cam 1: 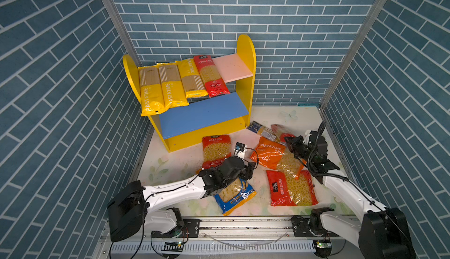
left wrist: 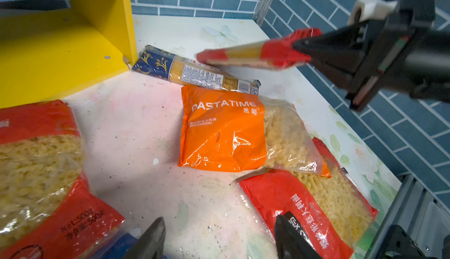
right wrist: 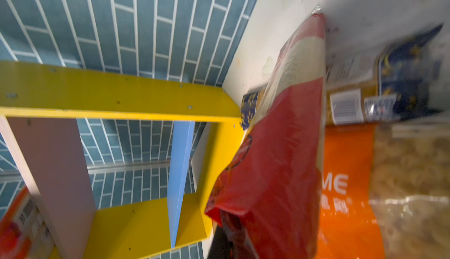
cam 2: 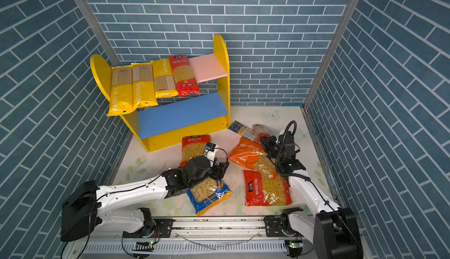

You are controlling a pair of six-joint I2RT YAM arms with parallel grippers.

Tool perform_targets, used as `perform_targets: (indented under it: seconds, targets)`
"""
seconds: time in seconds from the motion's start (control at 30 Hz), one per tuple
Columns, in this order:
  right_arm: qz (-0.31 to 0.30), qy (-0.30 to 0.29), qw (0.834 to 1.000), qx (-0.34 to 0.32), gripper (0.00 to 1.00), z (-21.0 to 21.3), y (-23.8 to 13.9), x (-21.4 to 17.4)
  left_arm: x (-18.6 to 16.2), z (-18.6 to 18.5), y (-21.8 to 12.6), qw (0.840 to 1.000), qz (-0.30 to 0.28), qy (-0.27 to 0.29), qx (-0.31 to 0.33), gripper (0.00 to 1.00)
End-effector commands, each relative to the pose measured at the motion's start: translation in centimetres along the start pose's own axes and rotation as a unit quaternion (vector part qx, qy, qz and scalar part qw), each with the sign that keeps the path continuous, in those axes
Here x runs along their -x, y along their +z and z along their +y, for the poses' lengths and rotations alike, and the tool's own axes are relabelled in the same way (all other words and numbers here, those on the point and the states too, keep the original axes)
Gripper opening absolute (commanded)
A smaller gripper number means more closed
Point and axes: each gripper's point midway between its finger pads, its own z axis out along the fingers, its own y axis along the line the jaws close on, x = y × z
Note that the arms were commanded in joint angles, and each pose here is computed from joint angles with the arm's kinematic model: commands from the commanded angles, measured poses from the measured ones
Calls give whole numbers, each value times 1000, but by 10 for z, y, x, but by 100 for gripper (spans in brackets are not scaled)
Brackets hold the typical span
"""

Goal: Place and organize the pasta boxes and bags onto the shelf
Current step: 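Raise the pack upright with the right gripper while the left gripper approaches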

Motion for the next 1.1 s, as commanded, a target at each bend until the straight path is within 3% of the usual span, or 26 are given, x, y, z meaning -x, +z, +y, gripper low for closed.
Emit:
perform_targets:
  seconds: [0.0, 0.13, 0.37, 0.5, 0.57, 0.67, 0.9, 1.07]
  targets:
    - [8, 0, 1000, -9, 0, -5, -14, -26, -6, 17, -3, 1000, 8, -2, 19, 71]
    - [53, -23, 997, -42, 0, -32, -19, -73, -3, 20, 1, 1000, 5, -14, 19, 71]
    - [92, -65, 990, -90, 0, -71, -16, -112, -4, 15, 11, 1000, 14, -17, 13, 71]
    - [136, -123, 977, -105, 22, -67, -25, -122, -4, 22, 13, 999, 15, -35, 16, 71]
    - [142, -155, 970, -123, 34, -69, -32, -118, -1, 25, 16, 998, 13, -59, 9, 71]
    - [179, -158, 962, -131, 41, -72, -40, -115, 4, 21, 21, 997, 15, -73, -2, 72]
    - [176, -204, 954, -130, 50, -46, -66, -72, 9, 0, 39, 995, 29, -88, -36, 72]
    - [160, -202, 958, -126, 52, -41, -55, -26, 7, -21, 67, 992, 47, -92, -65, 72]
